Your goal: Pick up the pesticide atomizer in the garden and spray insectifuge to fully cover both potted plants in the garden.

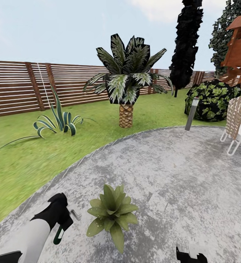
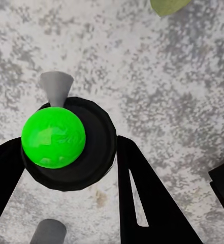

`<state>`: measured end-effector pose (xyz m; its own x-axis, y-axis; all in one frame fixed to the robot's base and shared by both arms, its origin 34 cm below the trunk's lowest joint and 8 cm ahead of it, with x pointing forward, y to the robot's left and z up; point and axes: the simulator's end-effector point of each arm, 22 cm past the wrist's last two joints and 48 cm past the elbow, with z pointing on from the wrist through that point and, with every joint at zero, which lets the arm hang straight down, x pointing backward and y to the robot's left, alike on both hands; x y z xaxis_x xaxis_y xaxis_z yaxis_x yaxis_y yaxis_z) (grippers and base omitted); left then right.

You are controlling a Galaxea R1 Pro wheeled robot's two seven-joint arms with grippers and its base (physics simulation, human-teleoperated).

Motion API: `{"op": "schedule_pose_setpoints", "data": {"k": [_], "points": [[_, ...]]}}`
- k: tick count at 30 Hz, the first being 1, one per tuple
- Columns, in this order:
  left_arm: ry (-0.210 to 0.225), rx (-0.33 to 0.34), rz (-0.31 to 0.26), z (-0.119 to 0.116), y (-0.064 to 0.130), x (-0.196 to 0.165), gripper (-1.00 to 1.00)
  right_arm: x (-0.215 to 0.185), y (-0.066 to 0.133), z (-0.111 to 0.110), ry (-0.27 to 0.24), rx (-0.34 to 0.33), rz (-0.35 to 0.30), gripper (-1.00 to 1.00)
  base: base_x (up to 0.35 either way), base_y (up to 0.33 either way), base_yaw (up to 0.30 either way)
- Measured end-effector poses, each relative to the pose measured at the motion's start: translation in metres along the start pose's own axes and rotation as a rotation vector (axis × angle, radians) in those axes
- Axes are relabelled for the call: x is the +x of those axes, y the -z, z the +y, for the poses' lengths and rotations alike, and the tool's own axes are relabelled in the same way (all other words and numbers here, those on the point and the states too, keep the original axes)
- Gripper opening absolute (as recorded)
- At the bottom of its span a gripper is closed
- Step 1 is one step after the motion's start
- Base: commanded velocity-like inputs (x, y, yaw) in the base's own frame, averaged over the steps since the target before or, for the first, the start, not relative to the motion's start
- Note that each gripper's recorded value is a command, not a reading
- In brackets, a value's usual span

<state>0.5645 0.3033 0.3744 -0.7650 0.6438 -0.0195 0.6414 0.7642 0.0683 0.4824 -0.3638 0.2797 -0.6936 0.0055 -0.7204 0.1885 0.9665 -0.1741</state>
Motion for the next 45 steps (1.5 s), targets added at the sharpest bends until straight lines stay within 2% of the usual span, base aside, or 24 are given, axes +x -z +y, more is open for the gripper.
{"op": "schedule_pose_setpoints", "data": {"k": [7,8,12,15,19,21,25,29,32,34,42,45], "points": [[-0.013,0.017,0.015,-0.009,-0.009,0.003,-1.00,0.005,-0.002,0.000,0.003,0.000,0.005,1.00,0.000,0.000,0.000],[-0.013,0.046,0.037,-0.019,-0.017,0.011,-1.00,0.005,-0.002,0.000,0.002,0.001,0.005,1.00,0.000,0.000,0.000],[-0.026,0.080,0.069,-0.034,-0.026,0.021,-1.00,0.005,-0.002,0.000,0.003,0.000,0.005,1.00,0.000,0.000,0.000],[-0.026,0.078,0.046,-0.036,-0.021,0.007,-1.00,0.005,-0.002,0.000,0.003,0.000,0.005,1.00,0.000,0.000,0.000],[-0.040,0.050,-0.040,-0.041,-0.002,-0.038,-1.00,0.005,-0.002,0.000,0.003,0.000,0.005,1.00,0.000,0.000,0.000],[-0.045,0.037,-0.046,-0.038,0.001,-0.041,-1.00,0.005,-0.002,0.000,0.004,-0.001,0.004,1.00,0.000,0.000,0.000],[-0.049,0.029,-0.026,-0.030,-0.002,-0.028,-1.00,0.004,-0.002,-0.001,0.006,0.000,0.004,1.00,0.000,0.000,0.000],[-0.031,0.025,0.009,-0.020,-0.010,-0.005,-1.00,0.004,-0.002,-0.002,0.006,0.000,0.004,1.00,0.000,0.000,0.000],[-0.035,0.074,0.074,-0.042,-0.032,0.028,-1.00,0.004,-0.002,-0.002,0.006,0.000,0.004,1.00,0.000,0.000,0.000],[-0.037,0.095,0.095,-0.053,-0.041,0.040,-1.00,0.004,-0.002,-0.002,0.006,0.000,0.004,1.00,0.000,0.000,0.000],[-0.032,0.089,0.075,-0.054,-0.037,0.029,-1.00,0.004,-0.002,-0.002,0.005,0.002,0.003,1.00,0.111,0.055,0.000],[-0.027,0.064,0.053,-0.043,-0.030,0.022,-1.00,0.004,-0.002,-0.003,0.003,0.004,0.003,1.00,0.010,0.005,0.000]]}}
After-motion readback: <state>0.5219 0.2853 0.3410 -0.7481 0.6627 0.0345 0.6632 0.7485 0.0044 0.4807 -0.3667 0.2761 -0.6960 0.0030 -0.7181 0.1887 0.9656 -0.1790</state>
